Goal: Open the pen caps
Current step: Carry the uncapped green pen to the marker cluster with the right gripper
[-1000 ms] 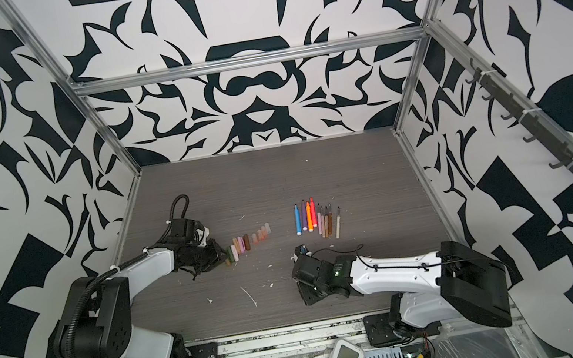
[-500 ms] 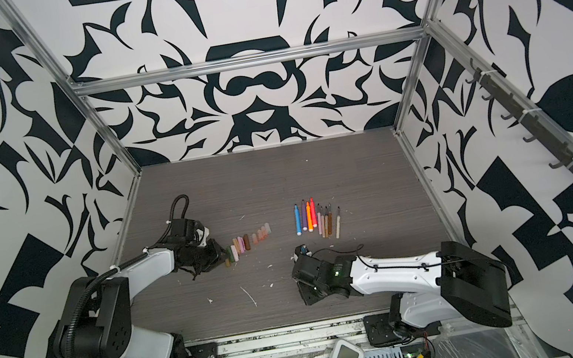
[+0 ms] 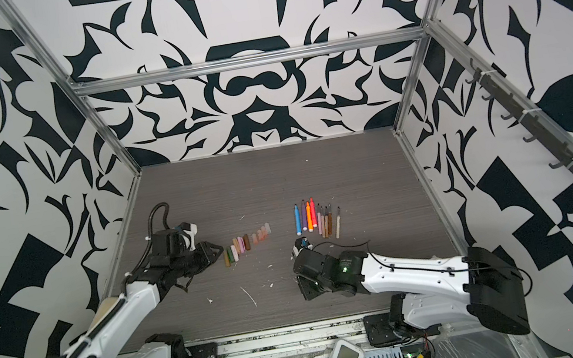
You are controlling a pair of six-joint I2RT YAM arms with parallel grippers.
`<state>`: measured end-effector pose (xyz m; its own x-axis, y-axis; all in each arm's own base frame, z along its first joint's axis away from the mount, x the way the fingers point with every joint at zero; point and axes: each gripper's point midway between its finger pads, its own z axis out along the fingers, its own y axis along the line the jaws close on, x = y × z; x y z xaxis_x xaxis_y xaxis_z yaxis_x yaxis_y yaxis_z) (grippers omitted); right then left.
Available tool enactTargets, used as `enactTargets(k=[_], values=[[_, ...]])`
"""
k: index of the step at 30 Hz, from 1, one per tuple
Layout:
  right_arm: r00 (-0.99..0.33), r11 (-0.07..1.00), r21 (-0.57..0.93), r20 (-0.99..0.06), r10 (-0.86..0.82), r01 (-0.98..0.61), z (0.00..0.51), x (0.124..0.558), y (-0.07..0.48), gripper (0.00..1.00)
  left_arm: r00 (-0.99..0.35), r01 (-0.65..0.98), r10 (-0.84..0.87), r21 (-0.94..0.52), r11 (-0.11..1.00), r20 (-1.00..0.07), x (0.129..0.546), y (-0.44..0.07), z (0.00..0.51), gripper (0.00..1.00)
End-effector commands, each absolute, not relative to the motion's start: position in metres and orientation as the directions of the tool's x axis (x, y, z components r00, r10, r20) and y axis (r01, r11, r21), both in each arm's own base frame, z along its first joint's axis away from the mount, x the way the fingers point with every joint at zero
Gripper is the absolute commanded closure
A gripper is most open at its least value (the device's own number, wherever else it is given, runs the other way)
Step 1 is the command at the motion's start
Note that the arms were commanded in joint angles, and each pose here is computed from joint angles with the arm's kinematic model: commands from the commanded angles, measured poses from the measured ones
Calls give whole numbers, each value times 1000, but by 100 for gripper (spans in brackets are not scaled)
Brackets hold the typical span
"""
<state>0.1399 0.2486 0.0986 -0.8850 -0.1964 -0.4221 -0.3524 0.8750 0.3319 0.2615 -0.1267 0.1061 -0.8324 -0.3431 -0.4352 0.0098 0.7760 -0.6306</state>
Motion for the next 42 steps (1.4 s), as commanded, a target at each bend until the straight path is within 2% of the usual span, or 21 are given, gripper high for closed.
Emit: enactTargets(k=[1, 6, 12, 17, 25, 29, 35, 42], values=[[-843, 891, 277, -507, -182, -359, 138, 157, 234, 100, -768, 15, -377, -603, 798, -518, 258, -112, 117, 61], [-838, 900, 327, -540, -72, -287, 173, 180, 198, 100, -716, 5, -415, -598, 801, -562, 251, -102, 117, 51], [-837, 926, 330, -547, 30, -182, 195, 204, 140, 100, -739, 5, -402, -601, 799, -540, 252, -105, 113, 51], [-833, 943, 307, -549, 63, -131, 201, 223, 114, 100, -752, 10, -396, -609, 793, -527, 252, -109, 110, 51], [-864, 910, 413, -470, 181, -34, 172, 257, 108, 100, -764, 6, -388, -607, 794, -515, 255, -110, 107, 51], [-880, 909, 417, -425, 212, 18, 148, 274, 103, 100, -769, 11, -381, -607, 794, -513, 255, -111, 106, 52], [-881, 937, 344, -426, 208, 55, 128, 295, 85, 100, -765, 10, -382, -603, 798, -518, 258, -111, 105, 52], [-906, 949, 306, -380, 188, 69, 99, 312, 76, 100, -773, 5, -377, -599, 801, -511, 259, -111, 103, 52]])
